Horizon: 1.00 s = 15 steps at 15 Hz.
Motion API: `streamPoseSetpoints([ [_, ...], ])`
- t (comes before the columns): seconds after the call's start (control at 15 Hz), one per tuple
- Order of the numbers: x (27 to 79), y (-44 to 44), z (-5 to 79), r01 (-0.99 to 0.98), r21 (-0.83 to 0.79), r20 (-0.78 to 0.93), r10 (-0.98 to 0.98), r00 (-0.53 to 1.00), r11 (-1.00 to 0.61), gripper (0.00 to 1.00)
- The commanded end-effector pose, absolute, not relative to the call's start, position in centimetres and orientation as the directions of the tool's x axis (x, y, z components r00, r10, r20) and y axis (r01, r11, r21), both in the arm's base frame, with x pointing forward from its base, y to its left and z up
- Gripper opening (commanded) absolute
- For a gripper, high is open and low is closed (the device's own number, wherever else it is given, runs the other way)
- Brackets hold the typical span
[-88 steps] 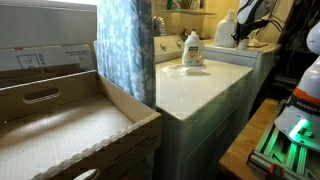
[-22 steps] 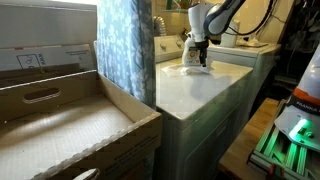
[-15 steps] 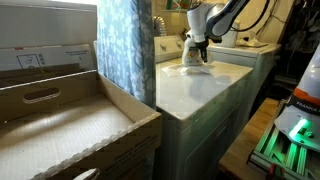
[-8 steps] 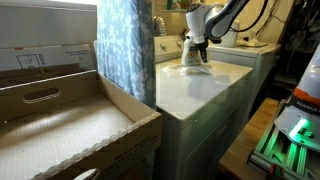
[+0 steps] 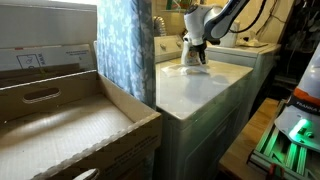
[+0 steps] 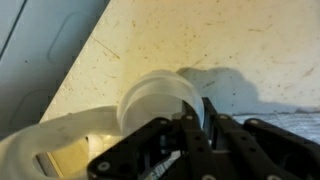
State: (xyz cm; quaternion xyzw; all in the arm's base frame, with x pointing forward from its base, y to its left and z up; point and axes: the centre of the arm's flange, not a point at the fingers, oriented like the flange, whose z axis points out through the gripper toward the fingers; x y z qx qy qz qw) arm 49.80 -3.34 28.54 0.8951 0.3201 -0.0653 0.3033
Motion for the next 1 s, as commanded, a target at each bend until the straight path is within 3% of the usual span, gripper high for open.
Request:
streamPoseSetpoints([
  [0.0, 49.4, -0.2, 26.7, 0.7, 0.486, -0.395, 0.583, 0.71, -0.524, 0.04],
  [0.27, 48.4, 2.0, 26.1, 0.753, 0.482, -0.492, 0.573, 0.655, -0.448, 0.07],
  [0.33, 48.3, 2.4, 26.1, 0.762, 0.474, -0.502, 0.575, 0.646, -0.442, 0.36],
  [0.47, 48.1, 3.0, 26.0, 0.771, 0.469, -0.519, 0.573, 0.635, -0.431, 0.42],
  [0.93, 48.3, 4.9, 26.7, 0.783, 0.437, -0.481, 0.621, 0.619, -0.443, 0.95],
])
